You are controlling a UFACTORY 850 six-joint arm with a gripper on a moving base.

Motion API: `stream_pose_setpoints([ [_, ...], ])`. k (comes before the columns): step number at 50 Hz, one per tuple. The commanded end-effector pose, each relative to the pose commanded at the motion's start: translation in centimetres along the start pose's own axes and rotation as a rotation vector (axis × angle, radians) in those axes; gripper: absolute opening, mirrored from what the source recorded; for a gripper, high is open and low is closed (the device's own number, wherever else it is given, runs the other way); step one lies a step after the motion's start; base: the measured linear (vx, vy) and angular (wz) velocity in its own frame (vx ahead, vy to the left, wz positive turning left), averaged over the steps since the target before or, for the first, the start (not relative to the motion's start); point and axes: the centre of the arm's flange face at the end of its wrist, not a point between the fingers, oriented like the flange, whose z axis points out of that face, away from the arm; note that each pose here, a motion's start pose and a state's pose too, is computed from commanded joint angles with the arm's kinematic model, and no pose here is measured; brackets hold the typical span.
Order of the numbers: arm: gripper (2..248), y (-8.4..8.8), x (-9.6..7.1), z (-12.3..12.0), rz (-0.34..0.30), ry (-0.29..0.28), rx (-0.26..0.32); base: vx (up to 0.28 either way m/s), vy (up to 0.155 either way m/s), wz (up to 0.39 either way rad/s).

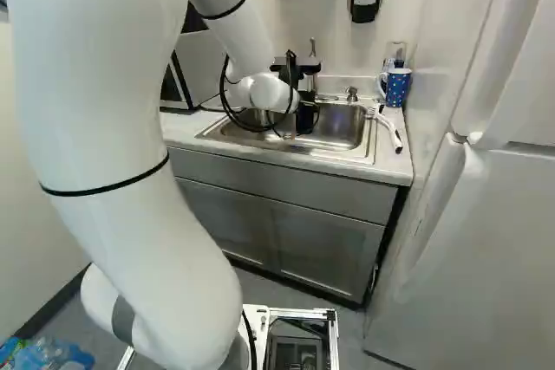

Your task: Rinse the cup and place it in the tray

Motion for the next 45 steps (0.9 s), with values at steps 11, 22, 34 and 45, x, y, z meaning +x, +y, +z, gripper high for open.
stream_pose_setpoints([
  [11,125,0.0,0.0,0.0,0.0,0.0,0.0,0.0,0.0,0.0],
  [22,125,0.0,0.0,0.0,0.0,0.0,0.0,0.0,0.0,0.0],
  [34,125,0.0,0.0,0.0,0.0,0.0,0.0,0.0,0.0,0.0],
  [45,125,0.0,0.0,0.0,0.0,0.0,0.0,0.0,0.0,0.0],
])
